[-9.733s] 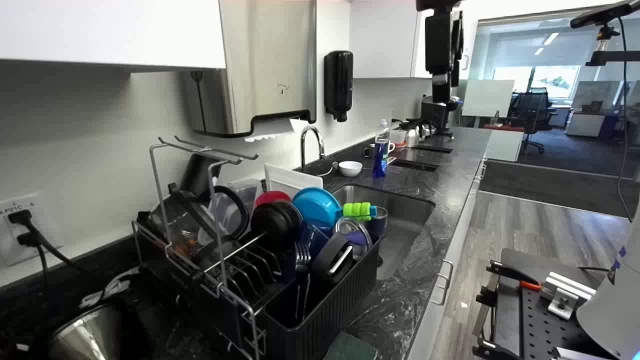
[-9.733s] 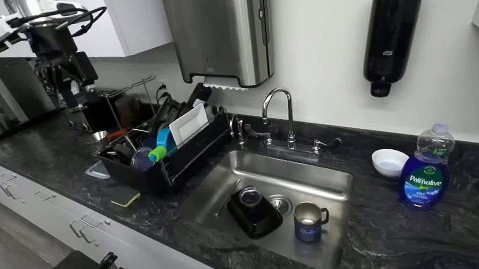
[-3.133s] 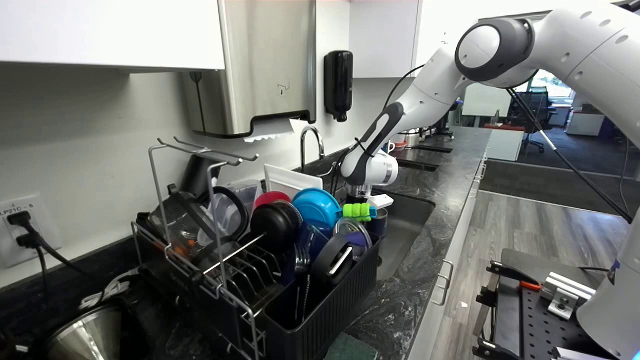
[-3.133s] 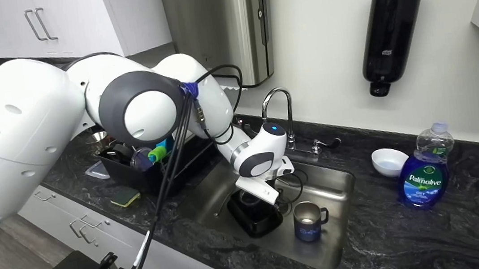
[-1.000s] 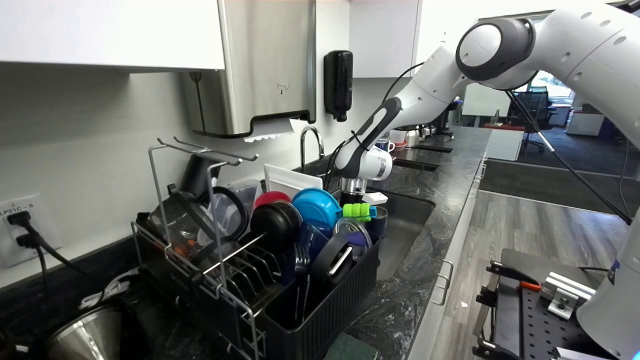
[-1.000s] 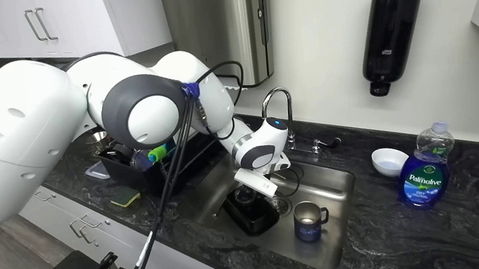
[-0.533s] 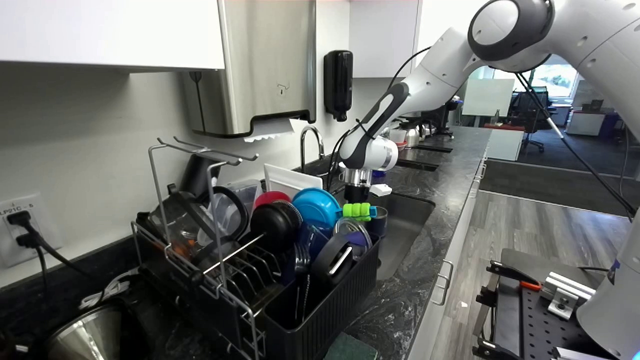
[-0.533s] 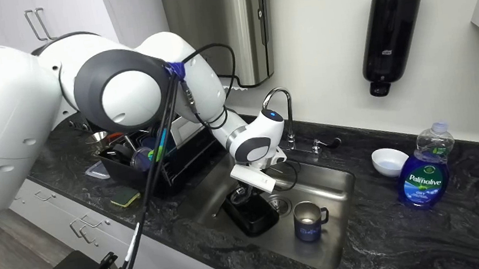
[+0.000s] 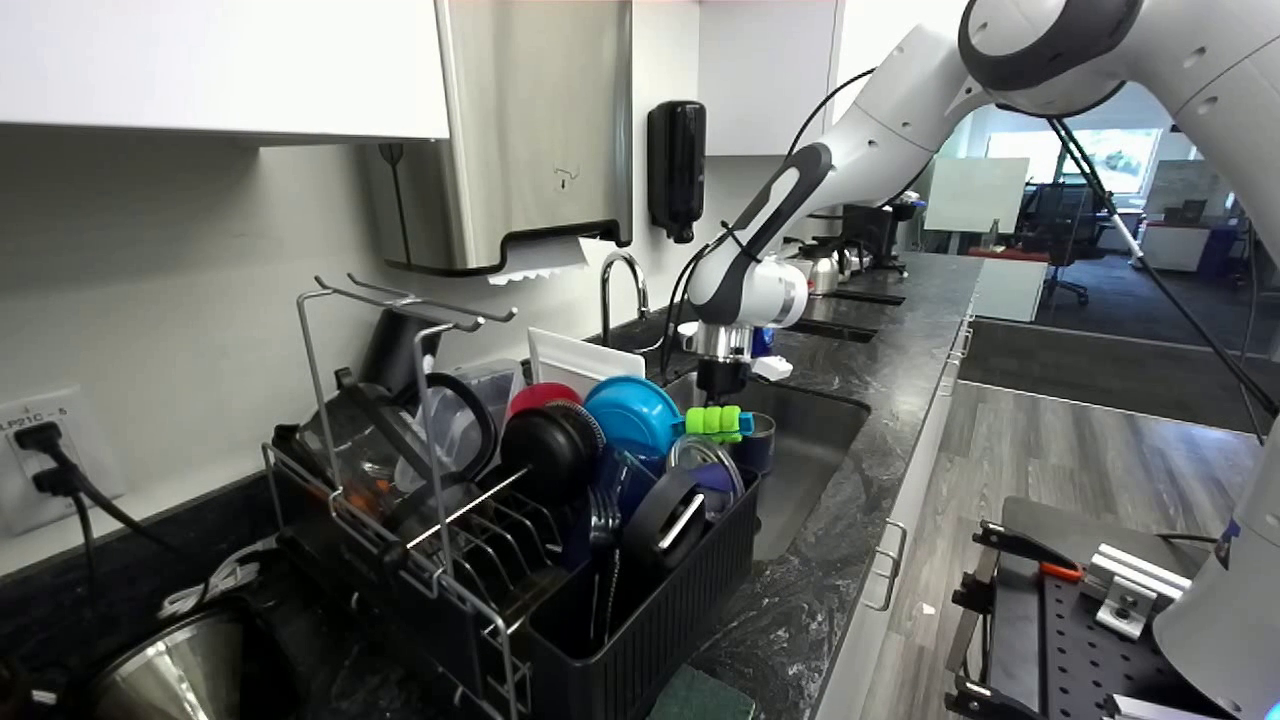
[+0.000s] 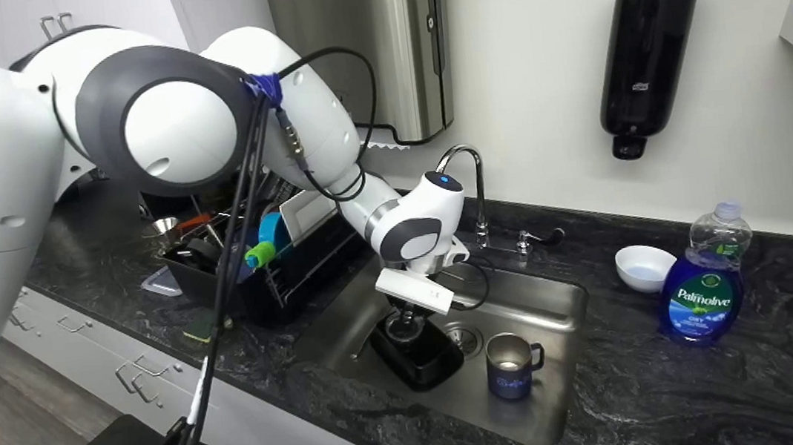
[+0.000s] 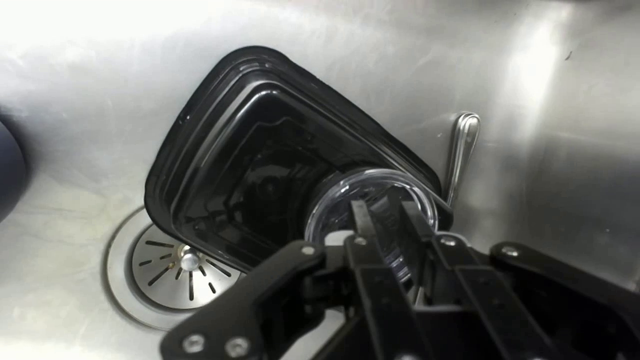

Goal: Move the lid from the sink to the dish rack

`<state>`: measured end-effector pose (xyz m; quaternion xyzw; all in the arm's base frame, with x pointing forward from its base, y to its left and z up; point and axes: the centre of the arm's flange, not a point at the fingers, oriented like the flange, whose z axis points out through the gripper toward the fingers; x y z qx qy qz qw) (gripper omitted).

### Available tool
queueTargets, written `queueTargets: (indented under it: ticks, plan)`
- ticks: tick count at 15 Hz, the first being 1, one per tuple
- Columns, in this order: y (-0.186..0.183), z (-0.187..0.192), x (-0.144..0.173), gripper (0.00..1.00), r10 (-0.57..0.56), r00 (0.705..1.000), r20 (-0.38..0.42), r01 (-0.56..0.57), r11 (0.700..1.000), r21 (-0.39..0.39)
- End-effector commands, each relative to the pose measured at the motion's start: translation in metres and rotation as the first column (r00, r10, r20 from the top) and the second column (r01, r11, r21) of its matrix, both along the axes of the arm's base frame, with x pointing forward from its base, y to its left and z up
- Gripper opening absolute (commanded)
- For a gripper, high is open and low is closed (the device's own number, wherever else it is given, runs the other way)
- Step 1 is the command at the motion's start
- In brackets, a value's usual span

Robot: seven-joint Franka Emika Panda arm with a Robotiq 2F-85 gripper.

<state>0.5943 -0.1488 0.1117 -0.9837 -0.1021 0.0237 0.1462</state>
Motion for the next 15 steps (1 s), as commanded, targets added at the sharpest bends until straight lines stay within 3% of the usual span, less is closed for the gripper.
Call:
queueTargets:
  ticks: [1, 2, 3, 5, 11, 15]
  plan:
    - [-0.002, -0.003, -0.001, 0.05, 0.009, 1.000, -0.002, -0.009, 1.000, 0.026]
    - [-0.002, -0.007, 0.002, 0.05, 0.004, 1.000, -0.003, -0.004, 1.000, 0.025]
    - [-0.002, -0.012, 0.006, 0.47, 0.004, 1.000, -0.008, -0.004, 1.000, 0.024]
    - [-0.003, -0.020, 0.012, 0.54, -0.001, 1.000, -0.015, 0.002, 1.000, 0.020]
    - [-0.003, -0.044, 0.028, 0.96, -0.003, 1.000, -0.002, 0.004, 1.000, 0.022]
    - [0.000, -0.051, 0.033, 1.00, 0.000, 1.000, 0.004, 0.000, 1.000, 0.018]
